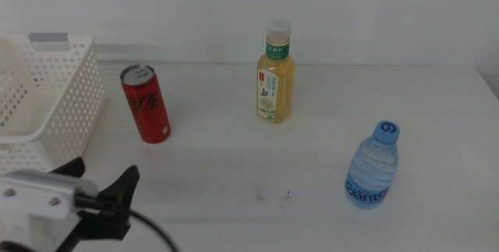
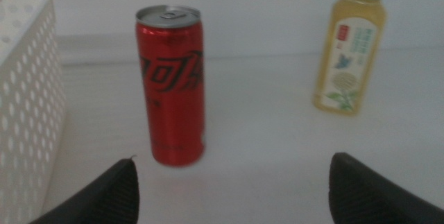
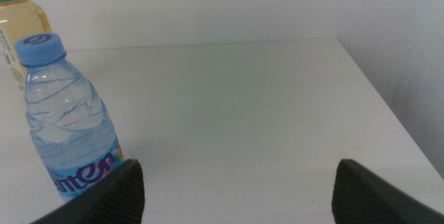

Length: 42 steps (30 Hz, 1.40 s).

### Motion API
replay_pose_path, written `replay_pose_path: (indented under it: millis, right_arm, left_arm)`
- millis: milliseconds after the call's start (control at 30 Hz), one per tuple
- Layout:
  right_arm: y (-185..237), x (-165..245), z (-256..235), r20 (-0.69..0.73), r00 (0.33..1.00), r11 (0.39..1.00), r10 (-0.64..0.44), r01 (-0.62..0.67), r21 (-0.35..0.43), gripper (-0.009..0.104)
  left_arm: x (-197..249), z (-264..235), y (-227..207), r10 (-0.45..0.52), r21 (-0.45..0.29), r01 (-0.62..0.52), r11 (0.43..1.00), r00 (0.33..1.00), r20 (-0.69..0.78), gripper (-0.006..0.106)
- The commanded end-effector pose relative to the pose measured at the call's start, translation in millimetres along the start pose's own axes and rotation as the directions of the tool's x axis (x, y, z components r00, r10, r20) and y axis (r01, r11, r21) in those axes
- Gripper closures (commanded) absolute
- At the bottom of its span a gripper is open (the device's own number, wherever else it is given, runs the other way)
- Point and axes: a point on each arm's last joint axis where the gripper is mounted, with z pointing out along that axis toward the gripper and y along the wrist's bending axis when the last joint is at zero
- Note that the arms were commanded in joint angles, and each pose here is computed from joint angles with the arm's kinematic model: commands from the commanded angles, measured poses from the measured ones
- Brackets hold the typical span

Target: Use arms to grab the bottles and put them into the dustbin to the left of the table.

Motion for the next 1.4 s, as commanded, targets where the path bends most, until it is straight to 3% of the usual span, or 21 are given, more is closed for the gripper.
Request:
replay_pose_path:
  millis: [0, 67, 233, 800, 1100, 1300, 1367]
  right_arm:
    - [0, 0, 0, 0.01, 1.0, 1.0, -0.011, 0.011, 0.006, 0.009]
    - [0, 0, 0, 0.01, 1.0, 1.0, -0.011, 0.011, 0.006, 0.009]
    - [0, 0, 0, 0.01, 1.0, 1.0, -0.011, 0.011, 0.006, 0.009]
    - [0, 0, 0, 0.01, 1.0, 1.0, -0.011, 0.011, 0.006, 0.009]
    - [0, 0, 0, 0.01, 1.0, 1.0, -0.011, 0.011, 0.006, 0.009]
    - [0, 0, 0, 0.01, 1.0, 1.0, -0.011, 0.011, 0.006, 0.009]
    - [0, 0, 0, 0.01, 1.0, 1.0, -0.011, 0.011, 0.006, 0.009]
  left_arm:
    - [1, 11, 2, 0.006, -0.046, -0.002, 0.999, 0.995, 0.102, 0.007]
    - [18, 19, 5, 0.012, -0.076, -0.011, 0.997, 1.0, 0.014, 0.007]
    - [40, 25, 9, -0.095, -0.115, 0.083, 0.99, 0.99, -0.107, 0.007]
    - [34, 23, 12, -0.084, -0.147, 0.073, 0.986, 0.994, -0.071, 0.007]
    - [35, 24, 2, -0.052, -0.044, 0.048, 0.998, 0.995, -0.09, 0.007]
    - [31, 23, 1, -0.04, -0.027, 0.038, 0.999, 0.997, -0.066, 0.007]
    - [25, 21, 0, 0.003, -0.017, -0.003, 1.0, 1.0, -0.03, 0.007]
